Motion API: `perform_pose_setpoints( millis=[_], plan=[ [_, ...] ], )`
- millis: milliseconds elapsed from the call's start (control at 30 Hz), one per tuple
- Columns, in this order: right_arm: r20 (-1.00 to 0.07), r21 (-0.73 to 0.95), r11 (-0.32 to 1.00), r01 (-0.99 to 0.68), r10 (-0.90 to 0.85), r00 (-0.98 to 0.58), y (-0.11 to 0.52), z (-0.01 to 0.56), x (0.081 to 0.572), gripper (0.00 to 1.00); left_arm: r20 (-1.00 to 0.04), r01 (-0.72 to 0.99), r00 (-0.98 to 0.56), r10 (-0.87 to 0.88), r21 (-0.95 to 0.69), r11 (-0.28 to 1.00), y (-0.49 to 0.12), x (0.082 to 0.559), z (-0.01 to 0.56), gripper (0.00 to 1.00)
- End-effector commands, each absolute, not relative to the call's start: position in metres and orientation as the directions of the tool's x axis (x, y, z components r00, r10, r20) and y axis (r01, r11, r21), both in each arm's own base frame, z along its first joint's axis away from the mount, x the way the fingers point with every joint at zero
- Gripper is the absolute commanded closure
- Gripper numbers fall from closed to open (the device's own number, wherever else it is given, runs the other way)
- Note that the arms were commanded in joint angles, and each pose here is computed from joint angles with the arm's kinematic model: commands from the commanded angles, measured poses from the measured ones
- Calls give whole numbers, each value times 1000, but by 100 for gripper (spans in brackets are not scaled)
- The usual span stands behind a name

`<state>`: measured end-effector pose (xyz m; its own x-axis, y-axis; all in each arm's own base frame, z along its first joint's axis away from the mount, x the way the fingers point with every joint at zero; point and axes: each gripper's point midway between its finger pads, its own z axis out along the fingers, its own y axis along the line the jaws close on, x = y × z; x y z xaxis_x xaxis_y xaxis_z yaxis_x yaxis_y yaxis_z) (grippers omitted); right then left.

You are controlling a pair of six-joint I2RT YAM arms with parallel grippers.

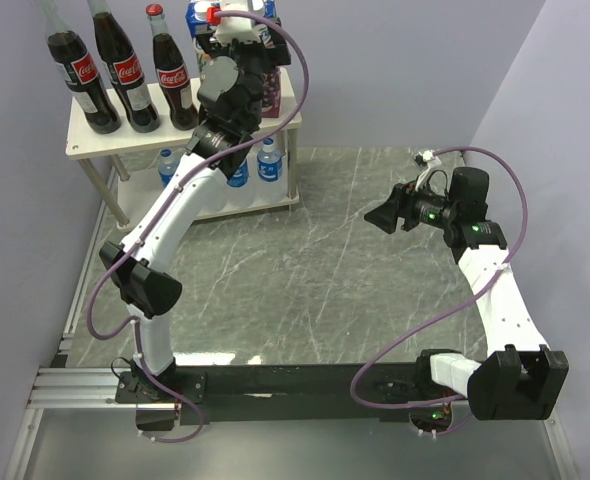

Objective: Place and organize the beverage onto the shelf
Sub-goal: Place the drink on the shelf.

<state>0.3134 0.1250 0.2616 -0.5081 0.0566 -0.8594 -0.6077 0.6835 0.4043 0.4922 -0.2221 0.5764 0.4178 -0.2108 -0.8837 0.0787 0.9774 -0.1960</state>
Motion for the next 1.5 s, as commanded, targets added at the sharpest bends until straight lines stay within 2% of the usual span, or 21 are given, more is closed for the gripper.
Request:
perform_pose_setpoints(
  millis=[0, 567, 633, 833, 933, 967, 1033, 1067, 1100, 1167, 1200, 1267, 1300, 1367, 1400, 1433, 1467],
  plan=[
    [-877, 382, 674, -632, 49, -477, 124, 265, 315, 23, -822, 130, 493, -284, -253, 959, -205, 460, 620, 7],
    [-878, 380, 677, -630, 48, -477, 122, 264, 316, 22, -815, 186, 493, -305, -244, 952, -194, 426, 637, 3],
    [-877, 379, 680, -627, 49, -477, 121, 264, 316, 23, -808, 221, 476, -347, -272, 937, -197, 420, 638, 3],
    [-899, 322, 686, -653, 5, -438, 116, 267, 315, 21, -835, 386, 393, -385, -231, 893, -214, 383, 648, 2],
    [-915, 279, 706, -651, -11, -404, 112, 270, 315, 19, -877, 472, 311, -366, -192, 860, -219, 356, 632, 1],
    [-919, 263, 717, -645, -17, -394, 109, 271, 316, 19, -872, 494, 313, -376, -188, 849, -207, 332, 639, 1],
    [-930, 222, 748, -625, -30, -366, 102, 274, 319, 18, -903, 529, 249, -350, -176, 830, -211, 321, 611, 0],
    [-935, 206, 755, -622, -35, -352, 101, 276, 319, 17, -893, 541, 261, -365, -178, 822, -195, 297, 617, 1],
    [-941, 184, 774, -606, -39, -335, 96, 279, 319, 17, -927, 553, 191, -322, -169, 816, -202, 297, 584, 0],
    [-951, 155, 800, -579, -39, -307, 88, 284, 322, 16, -939, 586, 179, -293, -138, 798, -190, 267, 571, 0],
    [-957, 137, 815, -563, -36, -287, 84, 289, 321, 16, -966, 585, 108, -235, -130, 801, -195, 270, 529, 1],
    [-967, 103, 850, -517, -35, -252, 72, 296, 324, 15, -968, 573, 98, -230, -134, 809, -179, 251, 508, 0],
    [-974, 87, 863, -497, -30, -222, 68, 303, 323, 14, -982, 555, 25, -188, -143, 820, -182, 258, 461, 1],
    [-979, 70, 917, -394, -12, -203, 50, 307, 328, 13, -981, 524, 26, -192, -151, 838, -165, 246, 439, 1],
    [-982, 77, 934, -348, 11, -187, 44, 312, 327, 13, -986, 512, -31, -163, -156, 845, -165, 247, 402, 1],
    [-984, 73, 954, -292, 20, -180, 35, 314, 329, 13, -987, 507, -41, -154, -154, 848, -162, 245, 390, 1],
    [-984, 69, 980, -184, 37, -173, 17, 316, 332, 13, -986, 503, -27, -166, -157, 850, -154, 235, 386, 1]
  ],
)
